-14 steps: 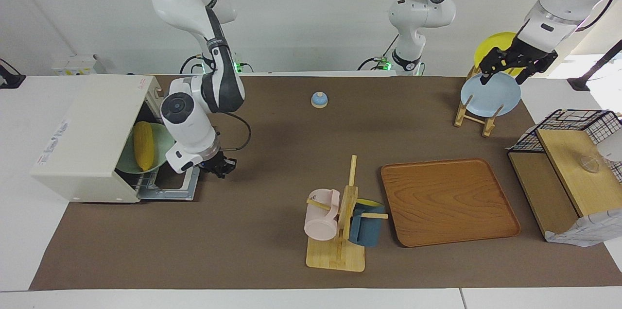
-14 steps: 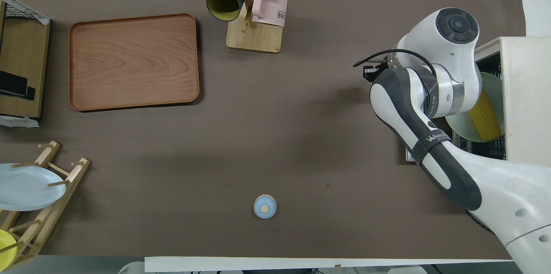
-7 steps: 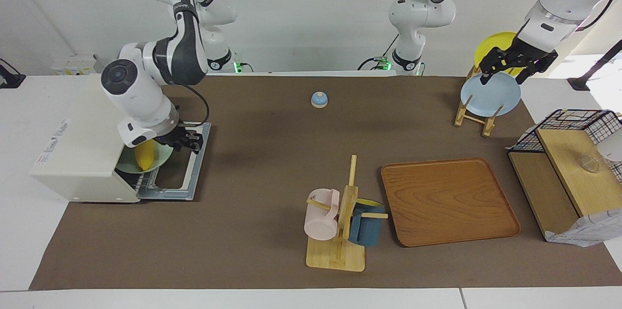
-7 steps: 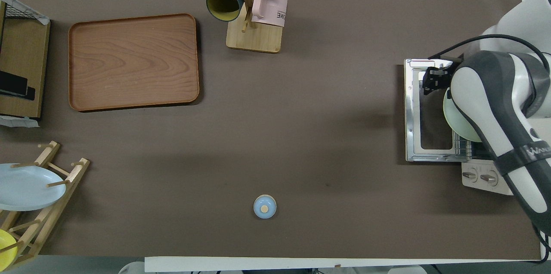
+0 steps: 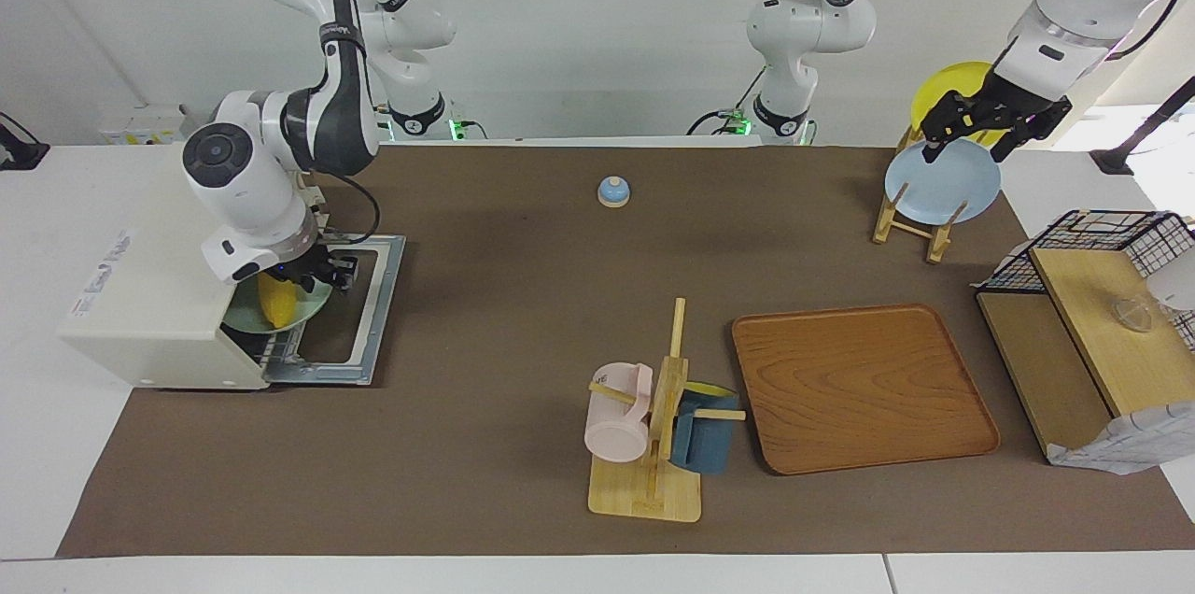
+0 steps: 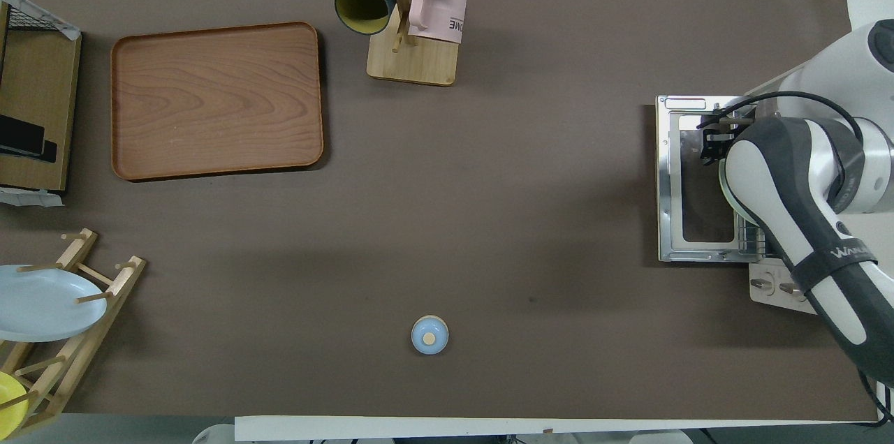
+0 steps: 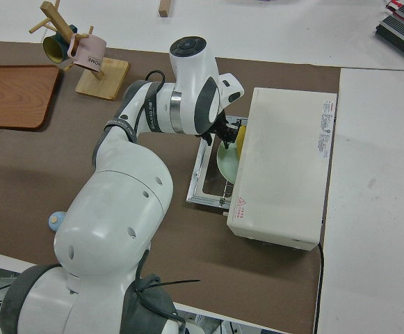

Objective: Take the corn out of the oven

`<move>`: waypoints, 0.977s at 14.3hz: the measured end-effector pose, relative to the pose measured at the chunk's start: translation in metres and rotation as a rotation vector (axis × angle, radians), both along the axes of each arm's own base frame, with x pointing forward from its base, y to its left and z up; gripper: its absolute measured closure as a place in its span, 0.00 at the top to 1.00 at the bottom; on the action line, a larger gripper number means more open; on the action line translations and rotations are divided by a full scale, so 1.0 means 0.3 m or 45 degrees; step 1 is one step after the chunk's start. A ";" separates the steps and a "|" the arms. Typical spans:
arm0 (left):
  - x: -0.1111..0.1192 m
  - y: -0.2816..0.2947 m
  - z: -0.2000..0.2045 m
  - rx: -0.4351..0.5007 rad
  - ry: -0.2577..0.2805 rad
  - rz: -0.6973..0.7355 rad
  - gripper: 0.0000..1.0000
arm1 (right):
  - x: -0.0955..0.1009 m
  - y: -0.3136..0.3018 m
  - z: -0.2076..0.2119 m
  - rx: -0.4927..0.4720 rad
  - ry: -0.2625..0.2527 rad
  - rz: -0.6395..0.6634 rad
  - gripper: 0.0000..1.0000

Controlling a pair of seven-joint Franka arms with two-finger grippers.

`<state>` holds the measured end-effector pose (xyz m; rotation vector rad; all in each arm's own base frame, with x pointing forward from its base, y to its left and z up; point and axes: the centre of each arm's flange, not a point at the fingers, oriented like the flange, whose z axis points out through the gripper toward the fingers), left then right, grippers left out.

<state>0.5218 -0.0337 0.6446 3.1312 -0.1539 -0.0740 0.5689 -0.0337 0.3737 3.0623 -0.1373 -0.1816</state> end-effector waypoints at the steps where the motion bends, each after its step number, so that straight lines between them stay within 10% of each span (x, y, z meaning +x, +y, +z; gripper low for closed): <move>1: 0.000 0.000 0.000 0.000 0.000 0.000 1.00 | -0.006 -0.002 -0.017 0.000 -0.002 0.002 0.49; 4: 0.000 0.000 0.000 0.000 0.000 0.000 1.00 | -0.020 -0.003 -0.045 -0.038 0.009 0.046 0.42; 7: 0.000 0.000 0.000 0.000 0.000 0.000 1.00 | -0.026 0.061 -0.033 -0.158 0.034 0.200 0.07; 14: 0.000 0.000 0.000 0.000 0.000 0.000 1.00 | 0.038 0.646 0.210 -0.249 0.054 0.218 0.03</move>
